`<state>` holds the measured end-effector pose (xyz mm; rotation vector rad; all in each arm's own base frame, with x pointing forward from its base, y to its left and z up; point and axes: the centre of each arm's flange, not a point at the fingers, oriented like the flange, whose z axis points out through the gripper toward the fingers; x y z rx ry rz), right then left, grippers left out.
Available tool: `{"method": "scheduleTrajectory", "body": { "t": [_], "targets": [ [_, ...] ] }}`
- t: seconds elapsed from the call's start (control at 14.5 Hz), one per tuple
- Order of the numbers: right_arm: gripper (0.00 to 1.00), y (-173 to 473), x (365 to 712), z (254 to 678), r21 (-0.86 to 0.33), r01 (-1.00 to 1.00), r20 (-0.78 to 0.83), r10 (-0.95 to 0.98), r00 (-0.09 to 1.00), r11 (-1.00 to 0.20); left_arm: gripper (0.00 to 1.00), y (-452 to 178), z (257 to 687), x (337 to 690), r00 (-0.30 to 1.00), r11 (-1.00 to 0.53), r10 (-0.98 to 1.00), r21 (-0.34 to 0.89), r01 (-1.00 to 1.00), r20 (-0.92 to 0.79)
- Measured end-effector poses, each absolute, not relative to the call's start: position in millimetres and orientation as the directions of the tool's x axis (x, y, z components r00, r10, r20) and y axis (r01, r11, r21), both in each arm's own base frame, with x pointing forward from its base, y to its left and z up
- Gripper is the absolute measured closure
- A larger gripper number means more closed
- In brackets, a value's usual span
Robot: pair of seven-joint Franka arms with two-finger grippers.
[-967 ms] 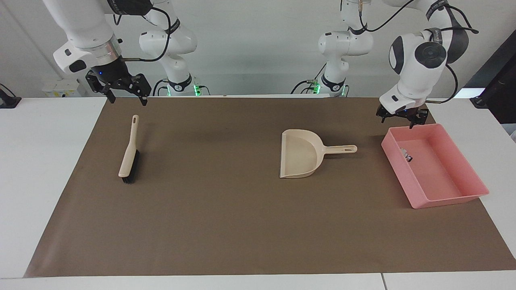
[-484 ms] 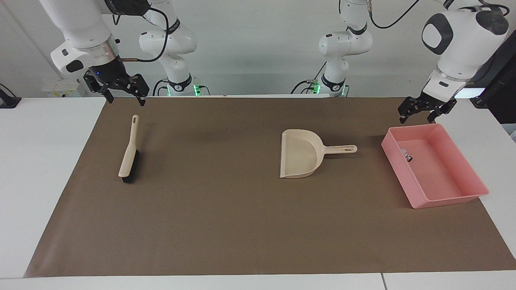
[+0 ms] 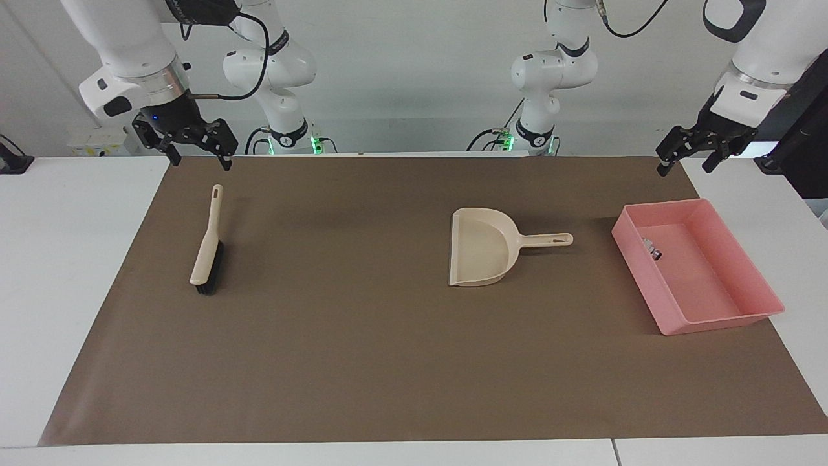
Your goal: Clean e-waste and dump in bin
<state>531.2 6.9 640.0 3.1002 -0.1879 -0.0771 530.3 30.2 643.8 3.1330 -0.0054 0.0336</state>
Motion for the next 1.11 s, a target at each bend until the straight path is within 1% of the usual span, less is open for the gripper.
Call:
{"method": "scheduleTrajectory", "body": {
  "t": [0.14, 0.41, 1.11],
  "targets": [
    [0.00, 6.9, 531.3, 640.0, 0.038, -0.120, -0.047, -0.122, 0.991, -0.992, 0.00, 28.4, 649.8, 528.1, 1.000, -1.000, -0.006, 0.015, -0.006, 0.004],
    [0.00, 6.9, 531.3, 640.0, 0.038, -0.120, -0.047, -0.122, 0.991, -0.992, 0.00, 25.2, 646.3, 523.9, 0.999, -1.000, -0.012, 0.020, -0.011, -0.043],
    [0.00, 6.5, 531.3, 640.0, 0.039, -0.120, -0.047, -0.122, 0.991, -0.992, 0.00, 25.2, 643.0, 524.3, 0.998, -1.000, -0.012, 0.021, -0.011, -0.057]
  ]
}}
